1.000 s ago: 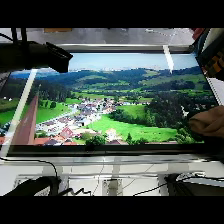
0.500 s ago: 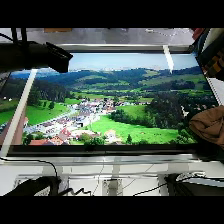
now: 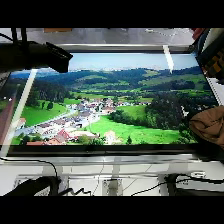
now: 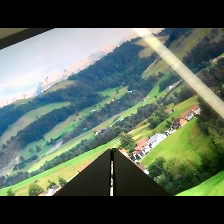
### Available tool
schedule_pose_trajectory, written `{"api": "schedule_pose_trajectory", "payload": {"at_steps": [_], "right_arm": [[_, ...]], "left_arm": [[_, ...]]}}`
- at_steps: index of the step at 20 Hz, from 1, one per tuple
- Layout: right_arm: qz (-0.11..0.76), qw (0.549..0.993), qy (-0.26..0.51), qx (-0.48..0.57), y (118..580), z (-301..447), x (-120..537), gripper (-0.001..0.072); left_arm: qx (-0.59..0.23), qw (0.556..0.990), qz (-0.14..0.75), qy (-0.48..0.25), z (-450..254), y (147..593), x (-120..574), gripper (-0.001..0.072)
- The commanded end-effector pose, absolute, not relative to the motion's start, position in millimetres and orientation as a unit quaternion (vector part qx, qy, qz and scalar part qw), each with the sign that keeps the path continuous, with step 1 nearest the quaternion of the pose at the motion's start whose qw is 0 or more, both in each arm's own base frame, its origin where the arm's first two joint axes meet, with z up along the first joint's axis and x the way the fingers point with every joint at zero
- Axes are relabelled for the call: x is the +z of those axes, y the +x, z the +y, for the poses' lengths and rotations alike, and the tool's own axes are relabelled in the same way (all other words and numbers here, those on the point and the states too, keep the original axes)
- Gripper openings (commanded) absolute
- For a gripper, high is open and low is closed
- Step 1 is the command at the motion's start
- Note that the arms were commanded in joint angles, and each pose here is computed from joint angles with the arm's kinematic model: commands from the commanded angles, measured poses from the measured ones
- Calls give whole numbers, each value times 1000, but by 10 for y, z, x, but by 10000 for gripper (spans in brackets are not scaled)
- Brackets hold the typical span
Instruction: Fold the clothes and pants, and hang the long-sleeved shirts on hangers.
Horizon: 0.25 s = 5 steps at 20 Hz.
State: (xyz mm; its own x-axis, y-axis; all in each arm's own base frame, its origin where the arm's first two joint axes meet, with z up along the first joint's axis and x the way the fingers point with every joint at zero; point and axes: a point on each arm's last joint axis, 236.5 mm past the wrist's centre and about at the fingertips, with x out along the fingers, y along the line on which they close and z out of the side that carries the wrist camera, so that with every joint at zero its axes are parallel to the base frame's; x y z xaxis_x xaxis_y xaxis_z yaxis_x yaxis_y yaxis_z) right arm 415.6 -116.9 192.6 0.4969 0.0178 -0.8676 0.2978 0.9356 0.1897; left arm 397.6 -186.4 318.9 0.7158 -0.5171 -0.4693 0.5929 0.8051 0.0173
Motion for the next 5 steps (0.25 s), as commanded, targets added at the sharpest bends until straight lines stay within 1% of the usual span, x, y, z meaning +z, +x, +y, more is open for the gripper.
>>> {"api": "schedule_pose_trajectory", "payload": {"at_steps": [1, 3, 5], "right_arm": [[501, 865, 14, -8, 4381, -291, 1928, 39], [493, 869, -43, 3, 4436, 20, 1946, 39], [475, 877, -68, 29, 4501, 328, 1989, 40]], "left_arm": [[-301, 923, 227, 84, -1861, 3975, 3194, 18], [-301, 923, 227, 84, -1861, 3975, 3194, 17], [-301, 923, 227, 84, -1861, 3975, 3194, 17]]}}
